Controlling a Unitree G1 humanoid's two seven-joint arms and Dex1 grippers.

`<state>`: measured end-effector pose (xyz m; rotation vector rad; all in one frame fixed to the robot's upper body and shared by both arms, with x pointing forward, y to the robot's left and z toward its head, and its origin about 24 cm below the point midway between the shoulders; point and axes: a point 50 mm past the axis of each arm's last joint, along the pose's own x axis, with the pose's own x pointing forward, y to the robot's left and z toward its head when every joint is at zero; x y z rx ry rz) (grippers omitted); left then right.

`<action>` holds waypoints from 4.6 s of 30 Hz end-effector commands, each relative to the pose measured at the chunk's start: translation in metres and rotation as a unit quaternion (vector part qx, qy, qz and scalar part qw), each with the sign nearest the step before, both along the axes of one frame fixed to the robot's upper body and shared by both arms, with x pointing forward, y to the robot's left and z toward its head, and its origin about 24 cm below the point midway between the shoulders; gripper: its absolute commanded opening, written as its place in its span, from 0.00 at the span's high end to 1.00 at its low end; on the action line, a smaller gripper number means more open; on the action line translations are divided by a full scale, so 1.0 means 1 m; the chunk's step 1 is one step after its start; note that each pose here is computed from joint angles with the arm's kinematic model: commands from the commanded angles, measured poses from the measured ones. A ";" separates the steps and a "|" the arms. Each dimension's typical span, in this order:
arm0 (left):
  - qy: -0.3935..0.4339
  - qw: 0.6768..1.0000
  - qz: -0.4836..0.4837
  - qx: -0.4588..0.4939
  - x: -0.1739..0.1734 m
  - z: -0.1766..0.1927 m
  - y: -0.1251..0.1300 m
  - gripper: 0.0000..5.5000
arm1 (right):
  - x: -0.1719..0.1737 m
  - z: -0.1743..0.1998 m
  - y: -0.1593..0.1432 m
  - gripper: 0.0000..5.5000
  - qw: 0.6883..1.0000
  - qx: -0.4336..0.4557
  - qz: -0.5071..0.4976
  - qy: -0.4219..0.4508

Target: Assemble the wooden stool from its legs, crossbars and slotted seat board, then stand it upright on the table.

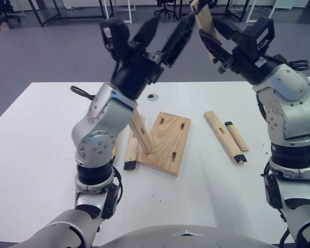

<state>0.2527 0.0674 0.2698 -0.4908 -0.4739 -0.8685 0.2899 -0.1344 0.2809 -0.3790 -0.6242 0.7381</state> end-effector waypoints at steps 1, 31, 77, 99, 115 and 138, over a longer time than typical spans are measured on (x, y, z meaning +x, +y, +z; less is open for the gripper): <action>-0.026 0.999 0.012 -0.019 0.004 0.009 -0.002 0.12 | -0.008 0.010 0.017 0.76 0.999 -0.011 0.037 -0.021; -0.028 0.998 0.034 -0.038 0.011 0.008 0.008 0.93 | -0.020 0.001 0.033 0.76 0.995 -0.043 0.081 -0.028; 0.353 0.863 0.360 -0.026 0.012 -0.176 0.101 0.93 | -0.041 -0.214 -0.026 0.48 0.851 -0.298 0.127 0.414; 0.374 0.856 0.354 -0.033 0.014 -0.197 0.097 0.93 | -0.061 -0.214 -0.052 0.48 0.860 -0.239 0.082 0.444; 0.325 0.891 0.311 -0.056 0.012 -0.184 0.093 0.93 | -0.066 -0.225 -0.053 0.48 0.850 -0.242 0.079 0.461; 0.316 0.875 0.357 0.088 0.007 -0.200 0.101 0.93 | -0.067 -0.233 -0.051 0.48 0.848 -0.240 0.072 0.467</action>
